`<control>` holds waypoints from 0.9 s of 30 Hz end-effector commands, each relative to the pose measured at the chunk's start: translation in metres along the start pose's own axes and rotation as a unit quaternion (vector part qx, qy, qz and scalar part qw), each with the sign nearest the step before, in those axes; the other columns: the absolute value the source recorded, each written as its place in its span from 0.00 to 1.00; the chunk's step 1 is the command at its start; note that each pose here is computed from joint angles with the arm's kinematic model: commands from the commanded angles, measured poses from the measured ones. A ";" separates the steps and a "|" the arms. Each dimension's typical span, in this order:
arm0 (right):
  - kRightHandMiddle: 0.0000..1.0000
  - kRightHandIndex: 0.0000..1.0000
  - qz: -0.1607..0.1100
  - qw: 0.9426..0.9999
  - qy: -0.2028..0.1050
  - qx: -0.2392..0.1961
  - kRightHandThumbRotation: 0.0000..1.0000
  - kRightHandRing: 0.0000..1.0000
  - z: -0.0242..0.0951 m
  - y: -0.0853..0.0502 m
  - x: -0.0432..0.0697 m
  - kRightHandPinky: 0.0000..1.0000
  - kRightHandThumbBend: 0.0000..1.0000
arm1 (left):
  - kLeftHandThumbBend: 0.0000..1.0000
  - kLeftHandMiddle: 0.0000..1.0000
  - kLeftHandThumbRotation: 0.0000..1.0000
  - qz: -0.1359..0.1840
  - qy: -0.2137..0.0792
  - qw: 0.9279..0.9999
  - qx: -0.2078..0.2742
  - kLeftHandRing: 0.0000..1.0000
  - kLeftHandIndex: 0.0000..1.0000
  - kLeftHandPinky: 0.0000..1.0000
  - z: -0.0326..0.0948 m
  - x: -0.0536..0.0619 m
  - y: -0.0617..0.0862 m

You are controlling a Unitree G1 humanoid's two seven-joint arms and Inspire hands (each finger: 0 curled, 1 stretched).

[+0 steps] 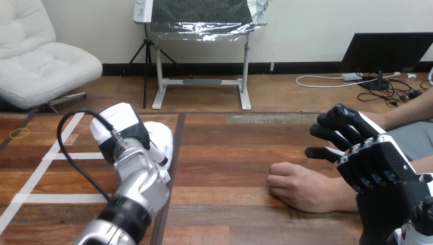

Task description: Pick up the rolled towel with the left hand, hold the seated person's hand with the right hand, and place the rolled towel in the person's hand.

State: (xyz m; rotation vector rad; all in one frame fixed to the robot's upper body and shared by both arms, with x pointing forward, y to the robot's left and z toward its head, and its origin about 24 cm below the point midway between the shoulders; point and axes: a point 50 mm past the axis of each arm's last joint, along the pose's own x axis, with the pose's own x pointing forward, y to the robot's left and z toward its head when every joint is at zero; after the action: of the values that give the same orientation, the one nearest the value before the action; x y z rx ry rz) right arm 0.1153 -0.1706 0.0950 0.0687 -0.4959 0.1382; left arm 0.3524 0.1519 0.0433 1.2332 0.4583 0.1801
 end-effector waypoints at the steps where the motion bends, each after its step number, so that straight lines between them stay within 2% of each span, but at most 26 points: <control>1: 0.81 0.81 0.011 0.999 -0.048 -0.005 1.00 0.79 0.009 0.000 0.013 0.68 0.86 | 0.79 0.55 0.00 0.027 -0.036 0.999 -0.027 0.41 0.65 0.25 0.008 0.000 0.018; 5: 0.81 0.81 0.011 0.999 -0.048 -0.007 1.00 0.79 0.009 0.000 0.014 0.68 0.86 | 0.75 0.57 0.00 0.033 -0.052 0.997 -0.045 0.44 0.66 0.29 0.007 -0.002 0.019; 14: 0.81 0.81 0.013 0.999 -0.049 -0.003 1.00 0.80 0.009 0.000 0.015 0.69 0.85 | 0.67 0.56 0.00 0.035 -0.079 0.993 -0.084 0.39 0.65 0.28 0.005 -0.004 0.022; 24: 0.81 0.81 0.011 0.999 -0.049 -0.009 1.00 0.80 0.009 0.001 0.015 0.69 0.86 | 0.60 0.60 0.00 0.035 -0.104 0.991 -0.077 0.41 0.70 0.31 0.002 -0.007 0.023; 27: 0.81 0.80 0.012 0.999 -0.049 -0.008 1.00 0.79 0.009 0.001 0.015 0.69 0.86 | 0.59 0.62 0.00 0.028 -0.101 0.992 -0.074 0.44 0.71 0.33 0.002 -0.007 0.024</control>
State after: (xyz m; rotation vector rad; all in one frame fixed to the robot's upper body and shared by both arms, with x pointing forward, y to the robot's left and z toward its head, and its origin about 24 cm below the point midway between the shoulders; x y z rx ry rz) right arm 0.1183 -0.1700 0.0971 0.0646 -0.5135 0.1441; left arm 0.3423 0.1517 0.0457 1.0877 0.3082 0.1133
